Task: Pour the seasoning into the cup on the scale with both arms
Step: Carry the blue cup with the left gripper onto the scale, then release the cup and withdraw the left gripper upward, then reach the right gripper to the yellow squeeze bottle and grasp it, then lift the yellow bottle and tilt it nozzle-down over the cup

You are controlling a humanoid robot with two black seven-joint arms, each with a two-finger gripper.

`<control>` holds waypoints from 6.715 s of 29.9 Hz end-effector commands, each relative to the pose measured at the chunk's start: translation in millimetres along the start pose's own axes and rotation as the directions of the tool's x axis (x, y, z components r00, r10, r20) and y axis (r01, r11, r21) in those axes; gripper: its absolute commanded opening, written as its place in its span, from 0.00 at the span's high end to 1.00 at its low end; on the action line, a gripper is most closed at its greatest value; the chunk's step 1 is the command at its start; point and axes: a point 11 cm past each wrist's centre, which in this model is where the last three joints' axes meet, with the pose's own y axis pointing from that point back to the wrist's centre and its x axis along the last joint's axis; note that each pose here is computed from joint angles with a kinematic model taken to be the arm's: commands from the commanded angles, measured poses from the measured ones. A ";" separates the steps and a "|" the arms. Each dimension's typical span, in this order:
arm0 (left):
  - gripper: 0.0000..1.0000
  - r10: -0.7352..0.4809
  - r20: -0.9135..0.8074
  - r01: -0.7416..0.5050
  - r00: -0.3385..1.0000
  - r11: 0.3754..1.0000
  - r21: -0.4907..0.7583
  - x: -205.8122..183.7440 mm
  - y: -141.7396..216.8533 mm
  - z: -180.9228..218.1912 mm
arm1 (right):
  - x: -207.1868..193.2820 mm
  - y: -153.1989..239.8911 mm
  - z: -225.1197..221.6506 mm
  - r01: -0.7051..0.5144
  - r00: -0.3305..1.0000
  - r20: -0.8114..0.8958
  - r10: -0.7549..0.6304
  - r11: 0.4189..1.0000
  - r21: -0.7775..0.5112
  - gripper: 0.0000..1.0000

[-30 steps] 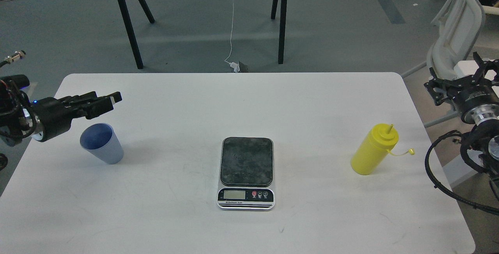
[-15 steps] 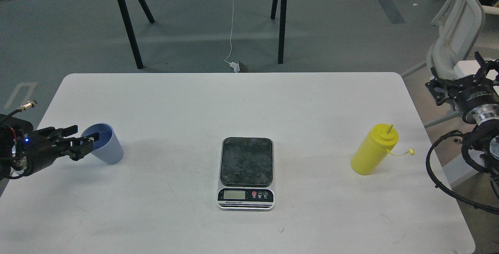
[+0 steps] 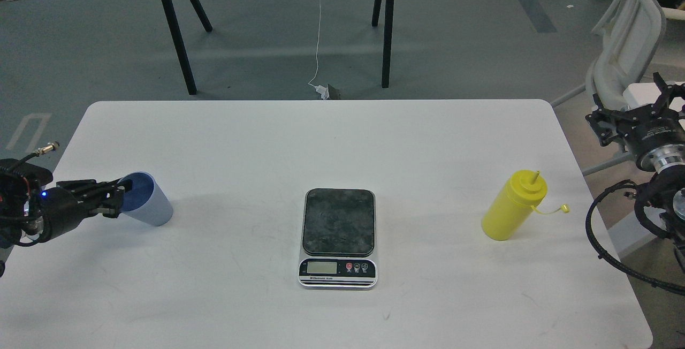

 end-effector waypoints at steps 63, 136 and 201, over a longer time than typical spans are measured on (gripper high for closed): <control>0.24 0.013 0.382 0.204 0.924 0.828 -0.522 145.9 -86.3 302.7 | 28.8 33.1 -70.3 -0.075 0.990 -0.114 0.084 0.994 0.078 0.00; 0.00 -0.320 -0.874 -0.737 -0.365 0.673 0.061 250.9 -49.2 54.7 | 38.2 170.4 200.2 -0.018 0.945 0.312 0.101 0.966 -0.258 0.01; 0.00 -0.379 -0.716 -0.703 -0.586 0.677 0.217 192.5 -52.5 31.5 | -296.6 19.7 225.2 0.466 -0.100 -0.675 -0.731 0.565 -0.681 0.65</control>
